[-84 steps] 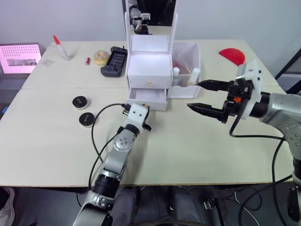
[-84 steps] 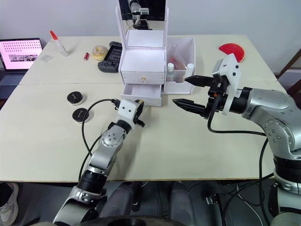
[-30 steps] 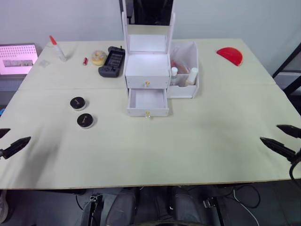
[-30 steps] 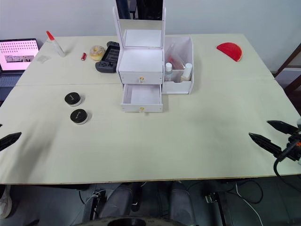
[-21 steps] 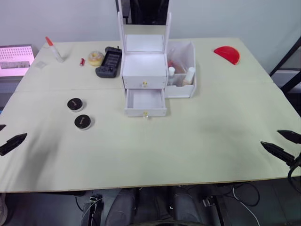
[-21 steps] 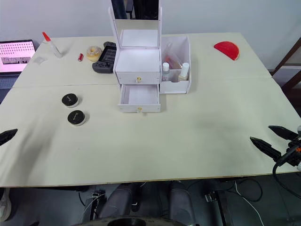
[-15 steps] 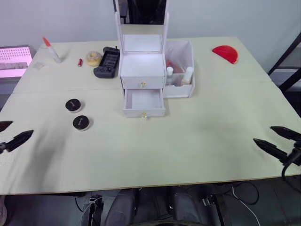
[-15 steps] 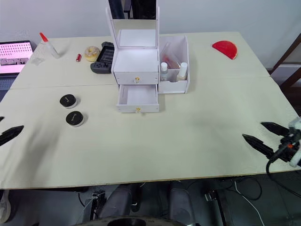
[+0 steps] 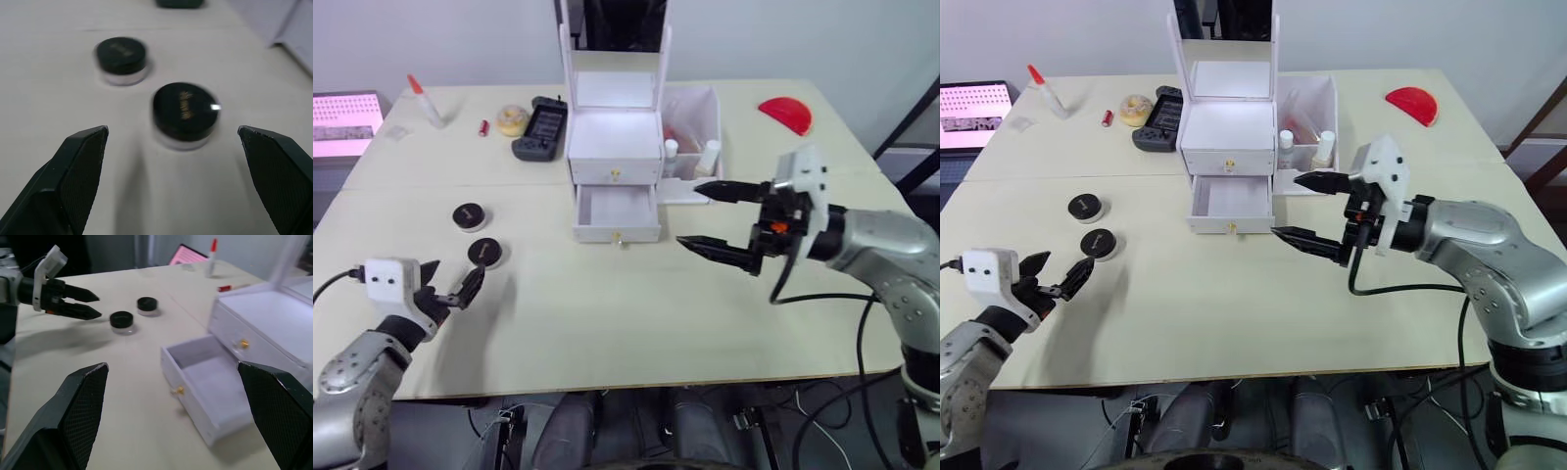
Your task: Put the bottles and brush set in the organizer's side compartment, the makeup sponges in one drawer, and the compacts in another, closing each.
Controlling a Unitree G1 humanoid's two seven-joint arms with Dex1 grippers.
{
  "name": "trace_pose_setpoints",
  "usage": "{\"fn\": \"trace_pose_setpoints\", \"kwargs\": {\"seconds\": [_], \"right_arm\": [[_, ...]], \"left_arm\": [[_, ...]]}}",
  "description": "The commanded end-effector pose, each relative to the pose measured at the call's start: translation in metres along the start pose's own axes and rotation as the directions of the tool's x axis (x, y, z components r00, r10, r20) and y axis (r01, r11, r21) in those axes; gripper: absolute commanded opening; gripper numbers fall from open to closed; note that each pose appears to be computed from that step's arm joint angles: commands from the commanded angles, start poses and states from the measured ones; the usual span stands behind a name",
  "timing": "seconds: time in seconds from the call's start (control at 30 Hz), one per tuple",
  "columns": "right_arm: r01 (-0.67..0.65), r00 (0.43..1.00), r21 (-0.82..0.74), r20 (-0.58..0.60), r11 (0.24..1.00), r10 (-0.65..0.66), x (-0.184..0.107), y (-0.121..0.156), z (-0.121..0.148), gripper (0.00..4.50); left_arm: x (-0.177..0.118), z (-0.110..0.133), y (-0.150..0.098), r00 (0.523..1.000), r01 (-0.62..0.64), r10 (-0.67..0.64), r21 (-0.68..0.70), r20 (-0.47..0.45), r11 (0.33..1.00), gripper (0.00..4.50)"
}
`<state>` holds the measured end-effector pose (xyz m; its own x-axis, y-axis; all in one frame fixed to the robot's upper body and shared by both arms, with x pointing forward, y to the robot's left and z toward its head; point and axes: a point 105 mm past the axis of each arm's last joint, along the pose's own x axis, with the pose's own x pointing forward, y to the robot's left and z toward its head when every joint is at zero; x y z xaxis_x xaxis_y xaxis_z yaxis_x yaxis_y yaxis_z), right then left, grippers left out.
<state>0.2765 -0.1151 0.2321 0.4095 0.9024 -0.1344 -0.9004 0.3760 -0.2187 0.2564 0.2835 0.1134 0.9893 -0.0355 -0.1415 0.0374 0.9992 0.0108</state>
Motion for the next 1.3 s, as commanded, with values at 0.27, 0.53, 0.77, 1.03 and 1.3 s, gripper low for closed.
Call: {"fn": "trace_pose_setpoints", "kwargs": {"seconds": [0.27, 0.53, 0.77, 1.03, 1.3], "right_arm": [[-0.068, 0.998, -0.065, -0.003, 0.996, 0.068, 0.016, -0.003, 0.007, 4.5], [-0.064, 0.998, -0.062, 0.012, 0.996, 0.065, 0.02, -0.002, 0.008, 4.5], [-0.043, 0.999, -0.057, 0.017, 0.997, 0.044, 0.018, -0.001, 0.008, 4.5], [-0.027, 0.998, -0.041, 0.051, 0.999, 0.03, 0.017, 0.0, 0.013, 4.5], [-0.013, 0.997, -0.016, 0.079, 1.0, 0.015, 0.015, -0.002, 0.012, 4.5]], "left_arm": [[0.025, 0.002, -0.024, 1.0, 0.021, -0.02, -0.017, 0.019, 1.0, 4.47], [0.048, -0.006, -0.026, 0.999, 0.039, -0.039, 0.002, -0.022, 0.999, 4.47], [0.064, -0.011, -0.031, 0.997, 0.067, -0.067, 0.015, -0.049, 0.998, 4.47], [0.071, -0.009, -0.03, 0.997, 0.063, -0.061, 0.041, -0.051, 0.997, 4.47], [0.074, -0.003, -0.029, 0.998, 0.059, -0.058, 0.042, -0.019, 0.997, 3.95]]}}
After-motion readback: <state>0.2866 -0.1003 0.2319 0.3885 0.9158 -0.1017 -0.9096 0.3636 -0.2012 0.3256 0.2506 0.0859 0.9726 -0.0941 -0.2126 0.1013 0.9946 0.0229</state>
